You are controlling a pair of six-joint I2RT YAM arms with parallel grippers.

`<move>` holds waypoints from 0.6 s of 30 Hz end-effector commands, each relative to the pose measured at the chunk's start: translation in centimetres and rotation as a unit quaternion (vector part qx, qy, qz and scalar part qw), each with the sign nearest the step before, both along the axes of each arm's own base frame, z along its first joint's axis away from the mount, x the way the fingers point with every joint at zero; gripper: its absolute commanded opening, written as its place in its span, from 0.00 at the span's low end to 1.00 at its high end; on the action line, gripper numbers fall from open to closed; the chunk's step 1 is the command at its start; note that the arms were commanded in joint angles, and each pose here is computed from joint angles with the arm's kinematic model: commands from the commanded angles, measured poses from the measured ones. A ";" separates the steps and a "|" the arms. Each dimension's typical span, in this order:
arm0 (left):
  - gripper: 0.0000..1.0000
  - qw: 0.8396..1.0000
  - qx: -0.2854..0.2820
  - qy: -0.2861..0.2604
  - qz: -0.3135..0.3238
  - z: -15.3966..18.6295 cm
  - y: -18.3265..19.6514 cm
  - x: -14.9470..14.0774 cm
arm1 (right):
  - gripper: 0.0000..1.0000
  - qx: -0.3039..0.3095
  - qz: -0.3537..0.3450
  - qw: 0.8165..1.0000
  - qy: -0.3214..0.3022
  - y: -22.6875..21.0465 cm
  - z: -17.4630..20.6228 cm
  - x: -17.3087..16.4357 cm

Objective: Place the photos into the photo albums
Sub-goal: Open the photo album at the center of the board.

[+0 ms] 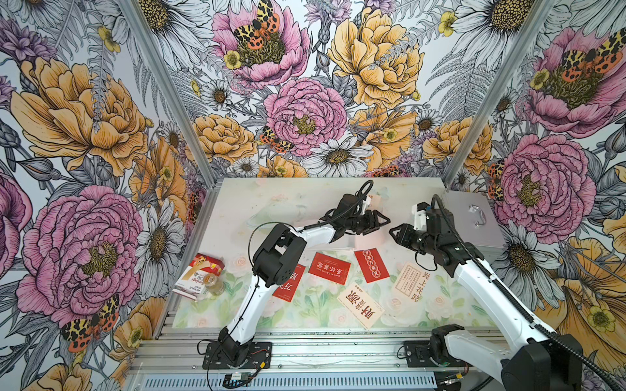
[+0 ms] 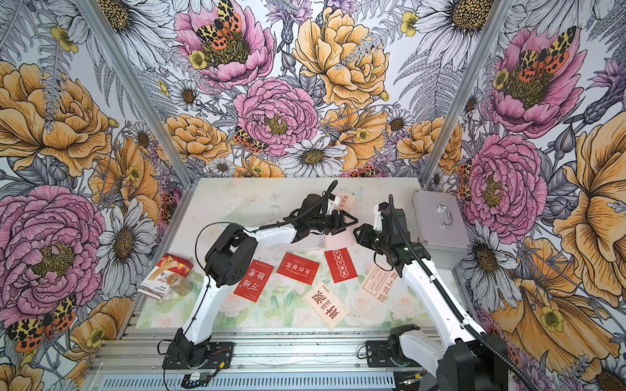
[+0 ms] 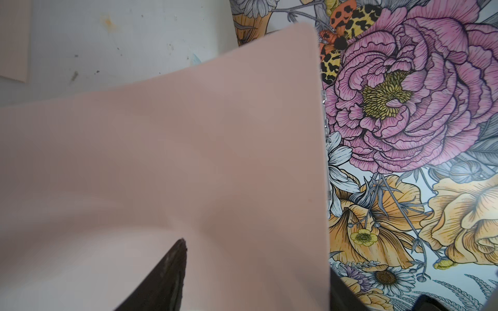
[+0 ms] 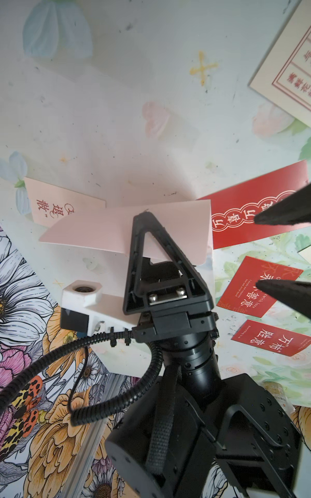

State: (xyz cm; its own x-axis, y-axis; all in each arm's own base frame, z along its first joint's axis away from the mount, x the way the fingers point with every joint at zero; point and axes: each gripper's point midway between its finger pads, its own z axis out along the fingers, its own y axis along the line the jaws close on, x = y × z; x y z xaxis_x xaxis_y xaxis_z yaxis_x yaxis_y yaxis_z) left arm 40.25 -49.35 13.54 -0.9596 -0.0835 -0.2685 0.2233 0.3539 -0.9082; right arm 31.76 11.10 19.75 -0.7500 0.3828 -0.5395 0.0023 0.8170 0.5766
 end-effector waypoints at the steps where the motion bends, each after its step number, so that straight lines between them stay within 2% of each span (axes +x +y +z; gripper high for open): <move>1: 0.67 0.999 -0.037 -0.029 -0.004 5.7 0.0 0.0 | 0.35 0.018 0.012 0.999 -0.035 0.5 3.1 0.1; 11: 0.74 0.997 -0.058 -0.054 0.004 9.7 0.3 0.4 | 0.36 0.024 0.013 0.999 -0.043 0.6 3.9 0.0; 18: 0.72 0.998 -0.043 -0.047 0.022 8.1 1.5 1.7 | 0.33 0.006 0.010 1.000 -0.024 0.9 1.9 1.5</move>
